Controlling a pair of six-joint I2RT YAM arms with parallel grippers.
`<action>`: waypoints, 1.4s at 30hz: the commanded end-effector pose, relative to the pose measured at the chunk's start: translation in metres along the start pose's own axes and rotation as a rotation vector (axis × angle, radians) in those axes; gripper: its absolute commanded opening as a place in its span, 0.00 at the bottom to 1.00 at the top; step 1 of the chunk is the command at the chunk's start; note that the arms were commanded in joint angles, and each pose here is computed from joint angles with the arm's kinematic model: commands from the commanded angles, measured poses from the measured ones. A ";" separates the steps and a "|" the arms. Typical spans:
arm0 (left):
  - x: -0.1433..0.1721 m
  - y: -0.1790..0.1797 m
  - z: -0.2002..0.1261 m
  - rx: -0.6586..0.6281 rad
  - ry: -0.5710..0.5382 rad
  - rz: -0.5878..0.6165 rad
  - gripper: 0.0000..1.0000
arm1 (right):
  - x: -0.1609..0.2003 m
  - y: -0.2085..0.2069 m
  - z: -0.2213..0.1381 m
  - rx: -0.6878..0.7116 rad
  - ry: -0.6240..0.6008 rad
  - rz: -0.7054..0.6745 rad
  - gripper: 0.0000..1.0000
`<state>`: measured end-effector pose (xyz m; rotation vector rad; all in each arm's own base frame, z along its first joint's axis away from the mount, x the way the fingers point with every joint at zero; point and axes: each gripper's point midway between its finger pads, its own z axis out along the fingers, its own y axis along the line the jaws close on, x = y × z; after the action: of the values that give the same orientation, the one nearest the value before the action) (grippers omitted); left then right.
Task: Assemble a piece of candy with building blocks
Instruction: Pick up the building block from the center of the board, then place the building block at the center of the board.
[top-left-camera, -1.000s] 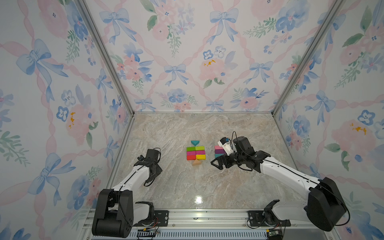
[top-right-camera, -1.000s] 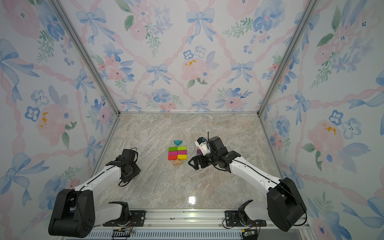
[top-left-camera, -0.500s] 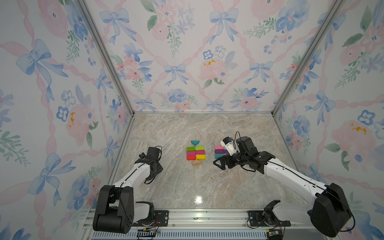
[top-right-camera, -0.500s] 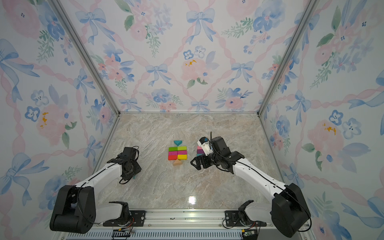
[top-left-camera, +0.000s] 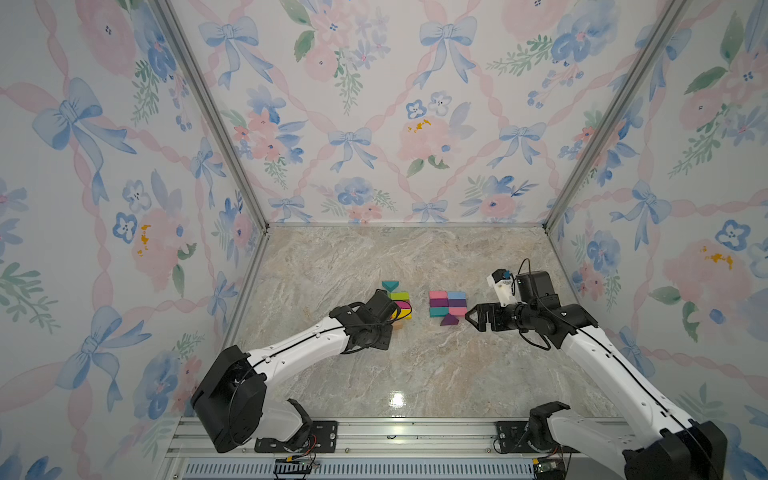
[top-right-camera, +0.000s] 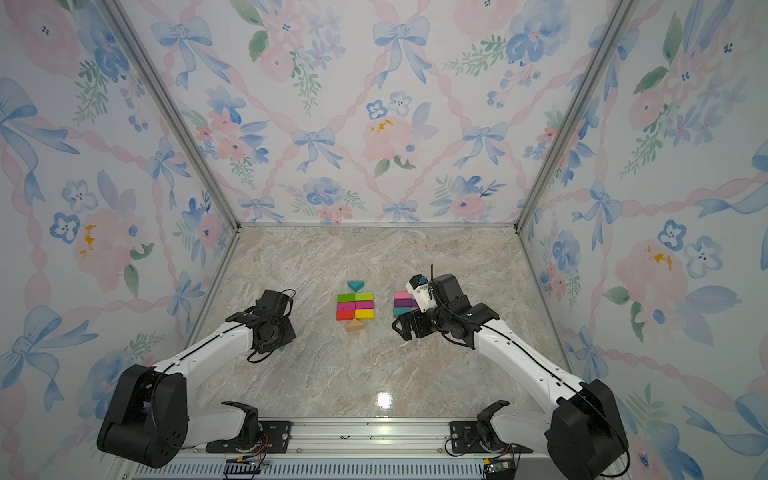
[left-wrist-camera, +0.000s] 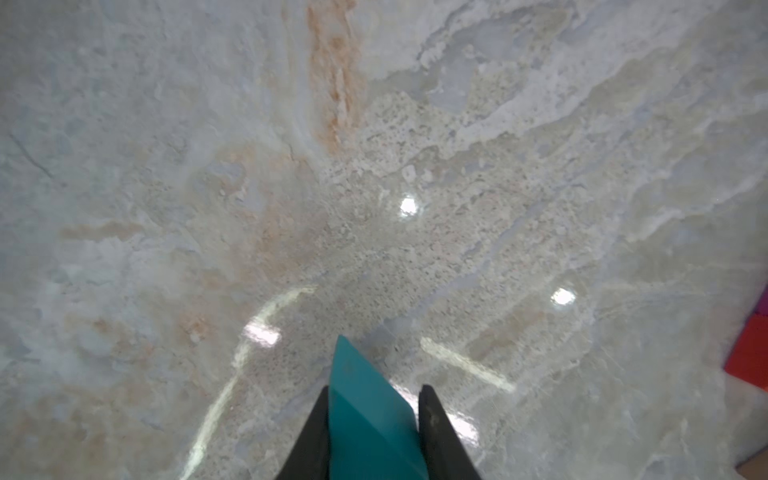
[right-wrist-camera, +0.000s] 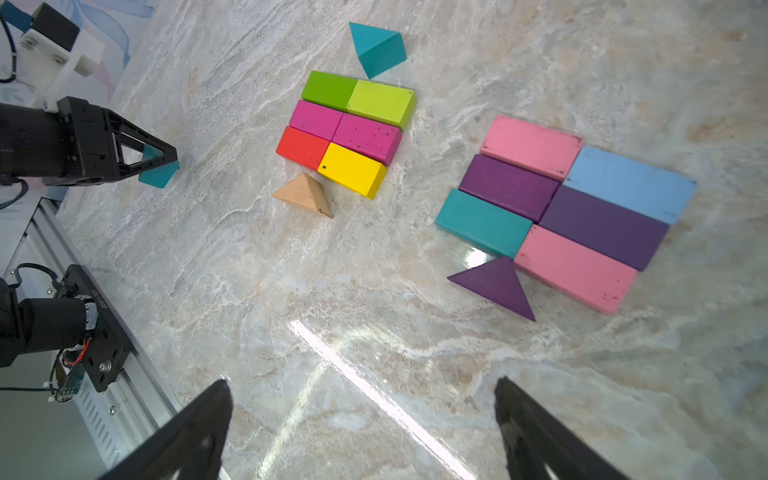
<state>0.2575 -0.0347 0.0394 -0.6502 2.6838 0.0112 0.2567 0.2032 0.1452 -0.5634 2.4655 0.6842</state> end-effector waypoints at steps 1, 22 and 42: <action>0.004 -0.026 -0.015 0.043 -0.004 0.114 0.29 | 0.007 -0.015 -0.016 0.047 0.016 0.015 0.99; 0.117 -0.179 -0.078 0.356 0.001 1.084 0.27 | 0.012 -0.056 -0.093 0.185 -0.129 0.324 0.99; 0.176 -0.218 -0.053 0.366 -0.012 1.314 0.30 | 0.015 -0.068 -0.097 0.195 -0.169 0.385 0.99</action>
<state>0.1913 -0.3007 0.0426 1.1662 2.5097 -0.0969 0.2441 0.0908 0.1882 0.0392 2.4599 0.5827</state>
